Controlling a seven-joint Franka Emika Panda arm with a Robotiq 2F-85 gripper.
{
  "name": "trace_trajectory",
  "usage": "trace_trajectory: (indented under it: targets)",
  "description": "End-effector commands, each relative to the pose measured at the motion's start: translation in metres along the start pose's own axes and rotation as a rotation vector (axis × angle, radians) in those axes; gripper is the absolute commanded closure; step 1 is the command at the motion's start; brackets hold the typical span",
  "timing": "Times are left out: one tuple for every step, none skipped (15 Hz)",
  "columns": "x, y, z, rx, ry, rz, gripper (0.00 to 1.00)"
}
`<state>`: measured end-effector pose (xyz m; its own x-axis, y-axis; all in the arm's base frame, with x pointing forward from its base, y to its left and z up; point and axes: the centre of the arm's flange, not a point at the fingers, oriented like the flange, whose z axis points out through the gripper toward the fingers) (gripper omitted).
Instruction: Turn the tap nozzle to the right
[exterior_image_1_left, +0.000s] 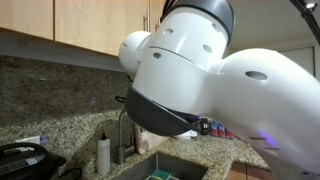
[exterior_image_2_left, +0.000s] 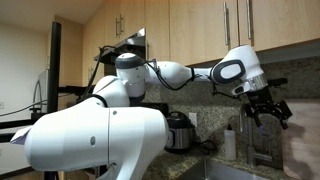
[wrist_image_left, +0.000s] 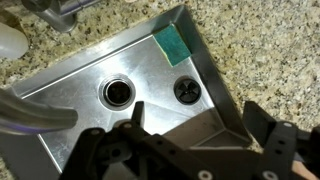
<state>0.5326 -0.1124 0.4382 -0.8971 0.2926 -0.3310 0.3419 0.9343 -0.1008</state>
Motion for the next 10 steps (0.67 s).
trace_trajectory:
  targets:
    - [0.039, -0.008, 0.000, -0.033, 0.010, -0.016, 0.00]
    - [0.044, -0.012, 0.002, -0.040, 0.022, -0.008, 0.00]
    - [0.052, -0.018, 0.005, -0.053, 0.033, 0.000, 0.00]
    - [0.059, -0.027, 0.006, -0.062, 0.041, 0.019, 0.00]
    - [0.064, -0.035, 0.006, -0.067, 0.044, 0.030, 0.00]
    - [0.066, -0.045, 0.004, -0.077, 0.043, 0.031, 0.00]
    - [0.067, -0.051, 0.001, -0.080, 0.042, 0.028, 0.00]
    - [0.068, -0.056, -0.004, -0.081, 0.040, 0.022, 0.00]
    - [0.067, -0.057, -0.012, -0.076, 0.034, 0.013, 0.00]
    - [0.067, -0.057, -0.019, -0.074, 0.023, 0.003, 0.00]
